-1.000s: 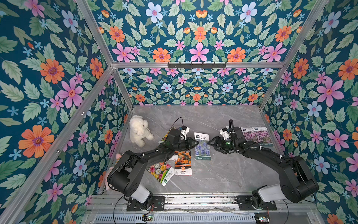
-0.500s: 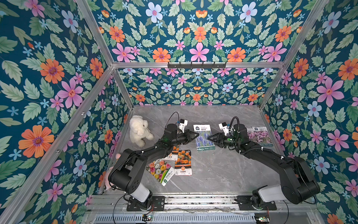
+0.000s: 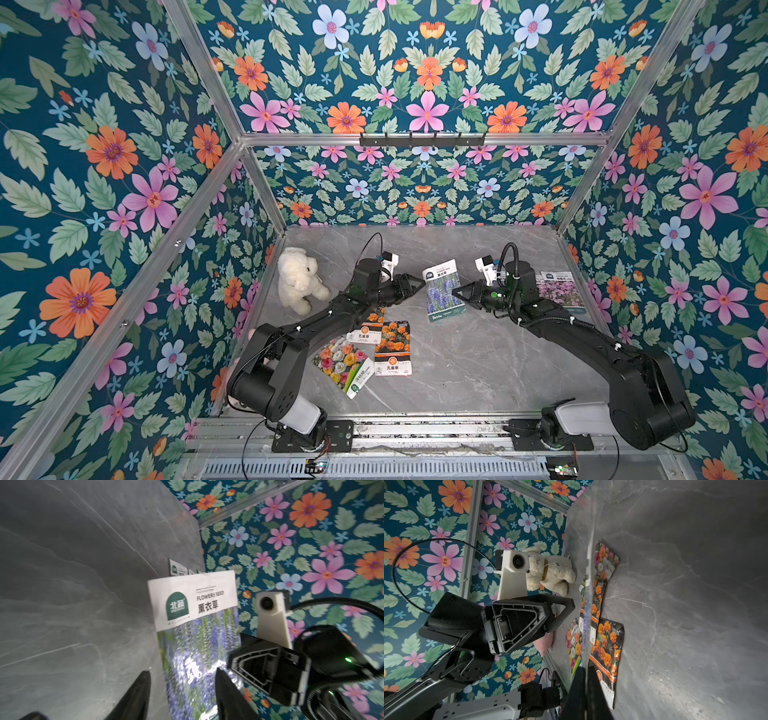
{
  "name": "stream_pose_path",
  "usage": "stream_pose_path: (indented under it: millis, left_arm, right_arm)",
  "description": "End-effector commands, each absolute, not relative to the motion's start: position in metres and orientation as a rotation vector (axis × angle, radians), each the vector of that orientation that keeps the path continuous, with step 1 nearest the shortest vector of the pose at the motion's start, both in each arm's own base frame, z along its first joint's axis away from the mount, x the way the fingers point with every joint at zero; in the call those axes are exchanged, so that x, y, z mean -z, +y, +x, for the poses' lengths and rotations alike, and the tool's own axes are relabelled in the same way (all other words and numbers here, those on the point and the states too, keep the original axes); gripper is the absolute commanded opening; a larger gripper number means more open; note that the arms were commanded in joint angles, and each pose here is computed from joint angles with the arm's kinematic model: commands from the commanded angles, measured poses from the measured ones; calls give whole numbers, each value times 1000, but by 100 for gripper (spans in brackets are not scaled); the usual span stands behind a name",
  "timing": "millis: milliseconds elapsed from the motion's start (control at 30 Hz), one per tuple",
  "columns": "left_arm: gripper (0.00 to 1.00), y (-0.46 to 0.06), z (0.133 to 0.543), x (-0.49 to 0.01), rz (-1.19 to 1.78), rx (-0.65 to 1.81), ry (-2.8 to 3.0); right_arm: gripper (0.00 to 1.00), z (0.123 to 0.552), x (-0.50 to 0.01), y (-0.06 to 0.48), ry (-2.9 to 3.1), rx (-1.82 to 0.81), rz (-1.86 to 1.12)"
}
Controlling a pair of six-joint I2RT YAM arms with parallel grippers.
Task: Arrange the seed packets in a row
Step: Pick up the seed packet from the center of the board, then place the seed packet at the center of the board.
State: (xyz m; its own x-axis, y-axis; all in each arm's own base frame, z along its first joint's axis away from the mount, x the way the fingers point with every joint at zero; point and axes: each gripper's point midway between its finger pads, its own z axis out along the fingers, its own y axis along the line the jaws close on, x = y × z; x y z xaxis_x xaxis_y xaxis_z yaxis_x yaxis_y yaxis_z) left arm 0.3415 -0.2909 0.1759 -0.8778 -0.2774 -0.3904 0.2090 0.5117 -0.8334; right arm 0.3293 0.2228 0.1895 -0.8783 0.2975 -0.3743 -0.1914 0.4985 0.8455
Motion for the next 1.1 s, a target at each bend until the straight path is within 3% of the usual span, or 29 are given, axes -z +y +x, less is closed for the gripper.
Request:
stream_pose_path:
  millis: [0, 167, 300, 333, 700, 833, 900, 967, 1067]
  left_arm:
    - [70, -253, 342, -134, -93, 984, 2444]
    - [87, -221, 348, -135, -111, 768, 2448]
    - [93, -199, 349, -140, -131, 630, 2447]
    - [99, -196, 349, -140, -141, 612, 2451]
    - [100, -186, 345, -142, -169, 579, 2458]
    - [100, -184, 344, -144, -186, 572, 2454]
    - [100, -181, 344, -144, -194, 560, 2451]
    - [100, -181, 345, -144, -191, 554, 2449]
    - [100, -181, 345, -141, -190, 550, 2459]
  right_arm:
    - [0, 337, -169, 199, 2359, -1146, 135]
    - [0, 359, -158, 166, 2398, -963, 210]
    - [0, 380, -146, 146, 2433, -945, 286]
    - [0, 384, -144, 145, 2438, -963, 287]
    - [1, 416, -89, 129, 2570, -1046, 402]
    - [20, 410, -70, 110, 2635, -945, 462]
    - [40, 406, -65, 92, 2687, -787, 491]
    - [54, 406, -68, 75, 2707, -627, 505]
    - [65, 405, -79, 57, 2703, -464, 501]
